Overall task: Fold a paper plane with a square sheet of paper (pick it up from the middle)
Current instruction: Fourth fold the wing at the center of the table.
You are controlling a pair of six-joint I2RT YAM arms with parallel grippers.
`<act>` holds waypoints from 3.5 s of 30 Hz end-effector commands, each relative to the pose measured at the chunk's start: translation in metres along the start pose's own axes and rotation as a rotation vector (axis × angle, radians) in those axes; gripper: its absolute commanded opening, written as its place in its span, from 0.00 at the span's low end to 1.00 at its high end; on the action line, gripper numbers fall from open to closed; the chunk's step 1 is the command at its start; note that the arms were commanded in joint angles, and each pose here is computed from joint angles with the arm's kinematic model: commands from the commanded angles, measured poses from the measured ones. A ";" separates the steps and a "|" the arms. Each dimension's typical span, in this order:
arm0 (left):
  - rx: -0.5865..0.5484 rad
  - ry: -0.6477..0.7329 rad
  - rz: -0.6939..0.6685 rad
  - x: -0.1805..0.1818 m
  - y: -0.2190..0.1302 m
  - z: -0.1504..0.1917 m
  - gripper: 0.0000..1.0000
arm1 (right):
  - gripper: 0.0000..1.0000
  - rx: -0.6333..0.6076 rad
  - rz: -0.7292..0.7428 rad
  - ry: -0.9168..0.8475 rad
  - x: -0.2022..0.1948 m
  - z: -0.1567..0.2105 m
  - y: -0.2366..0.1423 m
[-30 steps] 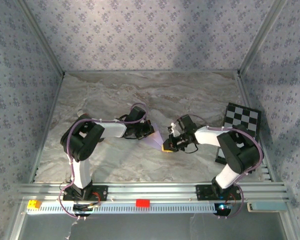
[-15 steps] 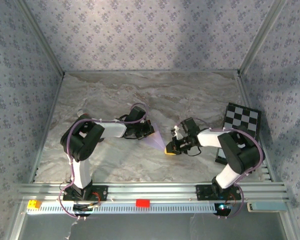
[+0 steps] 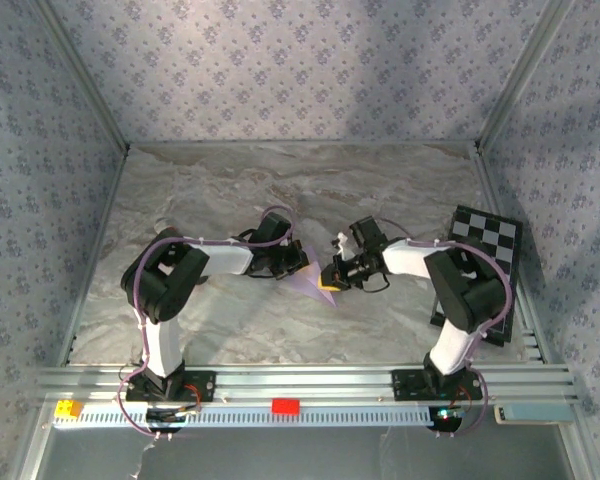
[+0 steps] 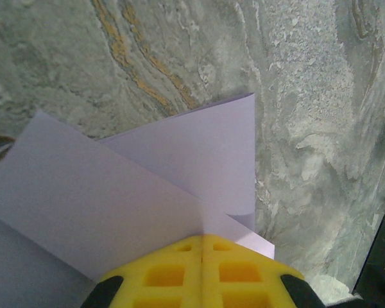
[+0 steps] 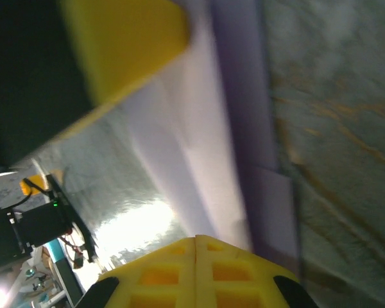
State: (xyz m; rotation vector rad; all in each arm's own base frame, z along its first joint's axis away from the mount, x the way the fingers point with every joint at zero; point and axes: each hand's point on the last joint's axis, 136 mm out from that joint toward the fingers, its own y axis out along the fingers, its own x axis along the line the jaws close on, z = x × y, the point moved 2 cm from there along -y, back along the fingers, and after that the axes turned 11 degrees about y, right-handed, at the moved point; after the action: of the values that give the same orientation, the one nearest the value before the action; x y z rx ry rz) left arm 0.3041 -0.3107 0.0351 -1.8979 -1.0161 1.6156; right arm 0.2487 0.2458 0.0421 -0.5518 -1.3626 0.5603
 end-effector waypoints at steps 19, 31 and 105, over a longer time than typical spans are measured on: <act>0.044 0.115 0.024 -0.046 -0.015 0.028 0.04 | 0.00 -0.014 0.157 0.154 -0.055 0.016 0.008; 0.077 0.027 -0.075 0.000 0.016 0.055 0.02 | 0.00 -0.014 0.168 0.170 -0.064 0.021 0.009; 0.036 -0.025 -0.106 0.054 0.000 0.006 0.03 | 0.07 -0.029 0.012 0.051 0.014 -0.014 0.002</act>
State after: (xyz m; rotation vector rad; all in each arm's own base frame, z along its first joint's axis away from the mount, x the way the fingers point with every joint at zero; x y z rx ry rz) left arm 0.3115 -0.2875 0.0345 -1.9194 -1.0001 1.6305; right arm 0.2637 0.2552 0.0686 -0.5747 -1.3965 0.4920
